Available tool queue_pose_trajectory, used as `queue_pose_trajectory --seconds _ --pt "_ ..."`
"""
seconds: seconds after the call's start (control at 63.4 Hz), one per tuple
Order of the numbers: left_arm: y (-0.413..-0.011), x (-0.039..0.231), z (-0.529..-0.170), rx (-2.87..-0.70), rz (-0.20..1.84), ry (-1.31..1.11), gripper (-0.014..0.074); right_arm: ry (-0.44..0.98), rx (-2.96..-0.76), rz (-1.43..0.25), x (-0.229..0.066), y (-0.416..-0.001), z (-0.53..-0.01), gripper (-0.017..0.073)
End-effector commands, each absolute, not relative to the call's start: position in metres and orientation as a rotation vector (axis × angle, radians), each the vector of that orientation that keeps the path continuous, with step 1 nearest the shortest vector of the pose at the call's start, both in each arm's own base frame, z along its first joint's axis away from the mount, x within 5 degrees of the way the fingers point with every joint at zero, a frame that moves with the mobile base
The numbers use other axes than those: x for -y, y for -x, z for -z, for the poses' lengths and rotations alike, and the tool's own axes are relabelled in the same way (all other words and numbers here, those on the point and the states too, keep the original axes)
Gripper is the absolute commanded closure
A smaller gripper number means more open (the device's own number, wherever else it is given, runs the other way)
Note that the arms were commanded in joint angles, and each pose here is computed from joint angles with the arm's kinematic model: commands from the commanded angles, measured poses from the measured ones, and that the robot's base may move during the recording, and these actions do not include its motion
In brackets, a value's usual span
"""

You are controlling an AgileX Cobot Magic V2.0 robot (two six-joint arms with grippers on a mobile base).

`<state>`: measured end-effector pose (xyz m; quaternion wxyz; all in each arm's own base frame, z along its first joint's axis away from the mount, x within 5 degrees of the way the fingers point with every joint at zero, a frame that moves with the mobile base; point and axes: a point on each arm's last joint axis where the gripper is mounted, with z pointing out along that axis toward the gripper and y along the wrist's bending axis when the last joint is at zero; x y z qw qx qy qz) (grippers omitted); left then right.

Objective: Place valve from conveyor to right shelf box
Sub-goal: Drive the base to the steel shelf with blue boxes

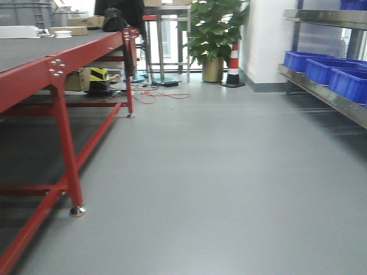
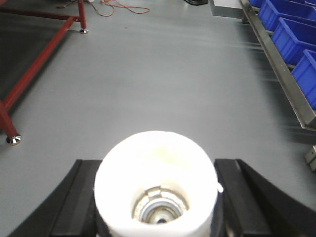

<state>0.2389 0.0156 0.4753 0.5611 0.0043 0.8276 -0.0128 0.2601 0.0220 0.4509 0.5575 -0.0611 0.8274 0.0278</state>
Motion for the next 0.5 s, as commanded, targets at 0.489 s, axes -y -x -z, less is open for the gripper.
queue_pose_trajectory --seconds 0.489 --pt "-0.2363 -0.0150 -0.4849 -1.880 0.039 0.004 0.0705 0.132 -1.838 -0.046 -0.0193 -0.2554 -0.4686 0.0713"
